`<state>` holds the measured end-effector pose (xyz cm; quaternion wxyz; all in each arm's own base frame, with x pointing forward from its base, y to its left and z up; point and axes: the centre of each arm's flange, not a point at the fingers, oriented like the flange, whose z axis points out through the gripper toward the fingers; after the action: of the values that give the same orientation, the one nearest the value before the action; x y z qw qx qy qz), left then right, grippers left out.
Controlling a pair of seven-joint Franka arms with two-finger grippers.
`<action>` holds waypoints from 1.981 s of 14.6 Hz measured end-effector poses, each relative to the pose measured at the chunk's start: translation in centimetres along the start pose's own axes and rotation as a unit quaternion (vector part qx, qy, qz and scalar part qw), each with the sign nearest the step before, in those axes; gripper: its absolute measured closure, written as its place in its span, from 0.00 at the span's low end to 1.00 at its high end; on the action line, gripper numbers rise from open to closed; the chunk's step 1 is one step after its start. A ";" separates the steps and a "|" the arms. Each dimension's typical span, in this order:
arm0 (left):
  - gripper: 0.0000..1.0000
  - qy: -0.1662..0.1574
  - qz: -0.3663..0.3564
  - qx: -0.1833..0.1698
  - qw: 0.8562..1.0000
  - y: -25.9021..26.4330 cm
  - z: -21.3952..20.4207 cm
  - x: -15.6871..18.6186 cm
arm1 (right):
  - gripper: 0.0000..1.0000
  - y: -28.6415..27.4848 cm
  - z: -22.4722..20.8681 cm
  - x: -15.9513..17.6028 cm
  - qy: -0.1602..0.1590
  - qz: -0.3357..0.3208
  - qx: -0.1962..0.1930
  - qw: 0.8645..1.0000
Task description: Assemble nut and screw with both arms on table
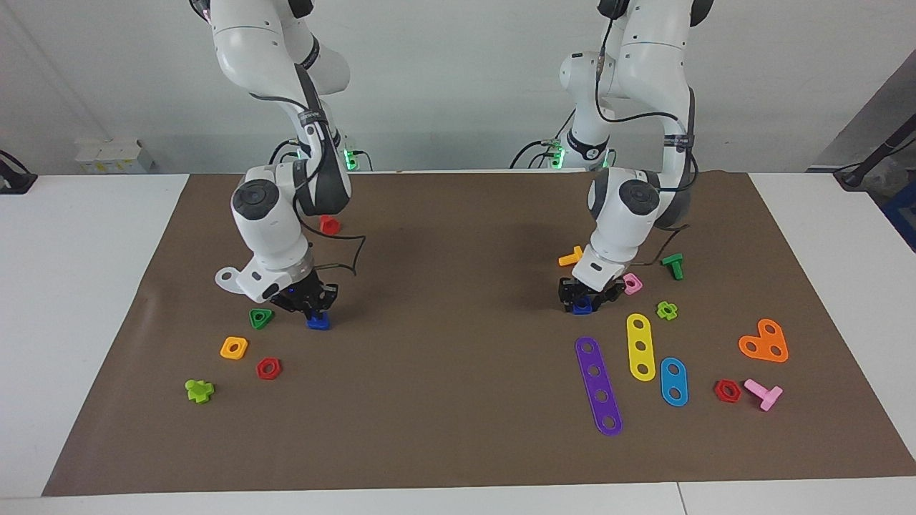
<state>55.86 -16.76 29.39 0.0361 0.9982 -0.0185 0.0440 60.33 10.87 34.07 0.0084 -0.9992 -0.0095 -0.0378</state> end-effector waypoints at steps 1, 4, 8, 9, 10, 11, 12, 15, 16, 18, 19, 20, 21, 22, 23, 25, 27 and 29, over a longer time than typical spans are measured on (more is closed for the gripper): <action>0.53 0.001 0.001 0.000 1.000 0.1 -0.4 0.0 | 0.81 -2.2 -0.8 0.1 0.008 0.012 0.003 1.000; 0.53 -0.008 0.001 0.002 1.000 0.0 -0.1 -0.2 | 0.81 -10.3 -2.8 -0.8 0.020 0.053 0.015 0.998; 0.53 -0.026 0.006 0.010 1.000 0.3 -1.9 1.1 | 0.81 -18.1 -3.0 -3.5 0.018 0.090 0.025 0.995; 0.53 -0.032 0.009 0.015 0.999 0.4 -3.0 1.9 | 0.81 -19.5 -2.7 -3.9 0.016 0.097 0.026 0.995; 0.53 -0.037 0.010 0.017 0.999 0.6 -4.4 2.8 | 0.81 -20.7 -2.4 -4.2 0.014 0.103 0.026 0.994; 0.53 -0.040 0.009 0.019 0.999 0.7 -5.8 3.8 | 0.81 -21.6 -2.0 -4.4 0.012 0.106 0.026 0.994; 0.53 -0.040 0.008 0.018 0.999 0.8 -7.0 4.6 | 0.81 -22.3 -1.7 -4.5 0.010 0.107 0.026 0.994; 0.53 -0.035 0.006 0.016 0.999 1.3 -8.1 5.8 | 0.81 -22.9 -1.0 -4.8 0.005 0.109 0.023 0.994; 0.53 -0.035 0.001 0.016 0.999 1.6 -8.0 6.0 | 0.81 -22.9 -0.8 -4.9 0.002 0.109 0.021 0.994; 0.53 -0.031 -0.009 0.013 0.999 3.3 -8.1 6.1 | 0.81 -23.3 -0.5 -5.5 -0.007 0.112 0.015 0.994; 0.53 -0.027 -0.014 0.011 0.999 4.8 -8.3 6.1 | 0.81 -23.6 -0.5 -5.7 -0.009 0.113 0.014 0.993; 0.53 -0.023 -0.016 0.009 1.000 6.5 -8.6 6.1 | 0.81 -23.8 -0.4 -5.8 -0.009 0.112 0.014 0.994; 0.53 -0.019 -0.015 0.006 1.000 8.0 -8.9 5.9 | 0.81 -23.9 -0.4 -5.9 -0.009 0.112 0.014 0.994; 0.53 -0.016 -0.016 0.004 1.000 9.2 -9.2 5.8 | 0.81 -23.9 -0.4 -5.9 -0.010 0.111 0.014 0.994; 0.53 -0.014 -0.019 0.002 1.000 10.1 -9.3 5.7 | 0.77 -23.9 -0.4 -6.0 -0.010 0.111 0.013 0.994; 0.53 -0.012 -0.020 0.000 1.000 11.1 -9.5 5.7 | 0.71 -23.9 -0.4 -5.9 -0.010 0.112 0.013 0.994; 0.53 -0.010 -0.022 -0.001 1.000 11.5 -9.9 5.9 | 0.51 -23.7 -0.9 -5.7 -0.006 0.114 0.015 0.993; 0.53 -0.011 -0.029 -0.005 1.000 11.9 -10.0 6.0 | 0.30 -22.8 -2.5 -5.0 0.005 0.122 0.022 0.992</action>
<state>60.47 -28.13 40.66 0.0418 0.9986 0.0100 0.0322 54.72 33.57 36.56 0.0346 -0.9922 0.1122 -0.0417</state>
